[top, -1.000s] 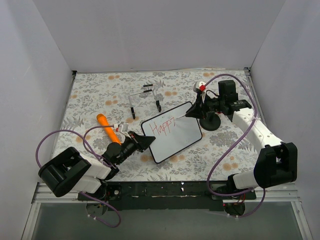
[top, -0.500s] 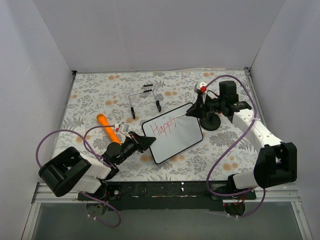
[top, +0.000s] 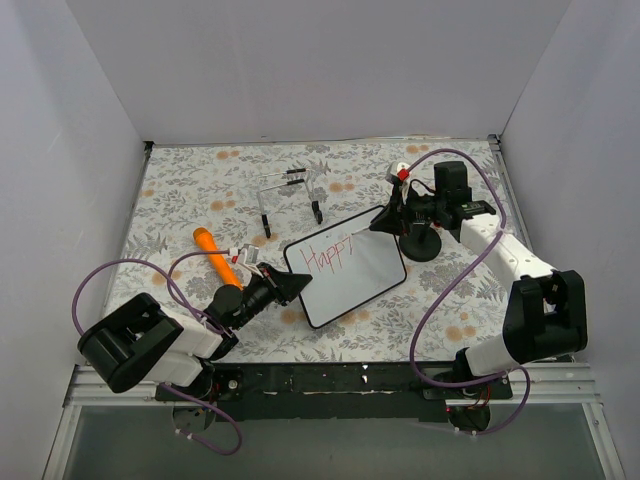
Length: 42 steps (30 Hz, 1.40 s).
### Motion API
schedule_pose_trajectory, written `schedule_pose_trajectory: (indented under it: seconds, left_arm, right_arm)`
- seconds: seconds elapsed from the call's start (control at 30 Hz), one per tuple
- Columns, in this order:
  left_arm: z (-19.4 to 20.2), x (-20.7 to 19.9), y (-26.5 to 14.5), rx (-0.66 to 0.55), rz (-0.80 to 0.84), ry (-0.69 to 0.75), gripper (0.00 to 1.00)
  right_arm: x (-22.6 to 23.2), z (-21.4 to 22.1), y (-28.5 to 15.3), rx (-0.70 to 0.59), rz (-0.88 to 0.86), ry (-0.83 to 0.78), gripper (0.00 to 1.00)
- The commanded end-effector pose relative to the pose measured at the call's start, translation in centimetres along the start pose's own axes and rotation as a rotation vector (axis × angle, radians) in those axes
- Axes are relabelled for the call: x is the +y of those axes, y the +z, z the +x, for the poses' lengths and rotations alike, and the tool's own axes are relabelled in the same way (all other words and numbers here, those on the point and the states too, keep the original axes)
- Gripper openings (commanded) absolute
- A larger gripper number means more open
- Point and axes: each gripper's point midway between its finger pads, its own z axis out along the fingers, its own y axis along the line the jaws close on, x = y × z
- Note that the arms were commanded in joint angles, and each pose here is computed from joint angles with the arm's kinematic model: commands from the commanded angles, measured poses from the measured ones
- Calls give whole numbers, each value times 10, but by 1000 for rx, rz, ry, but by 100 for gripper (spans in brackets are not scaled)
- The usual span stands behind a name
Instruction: Write a sentence on the whiteboard
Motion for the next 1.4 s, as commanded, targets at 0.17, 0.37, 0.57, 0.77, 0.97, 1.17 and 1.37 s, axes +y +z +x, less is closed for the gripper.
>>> schedule_pose_trajectory:
  seconds: [0.17,0.37,0.57,0.77,0.97,1.17,1.37]
  left_arm:
    - [-19,-30,-3,-80,134,47,0]
    - [-20,-29,-3,-84,124,49,0]
    - [-19,-29,-4,-84,126,49,0]
    - [-20,-29,-4,-84,128,48,0]
    - [-19,-29,-3,-82,129,45,0]
    - [-18,-29,-3,-79,128,45,0]
    - [-19,-29,-3,-81,129,46,0]
  right_arm:
    - [-4,4,2,7,4,-2,1]
    - [5,16,-1,44,-19,11,1]
    - [13,32,-1,78,-44,37,1]
    - [16,34,-2,87,-52,37,1]
    - [11,18,-2,59,-45,25,1]
    - [0,1,1,28,-20,8,1]
    - [-10,-8,2,13,5,6,1]
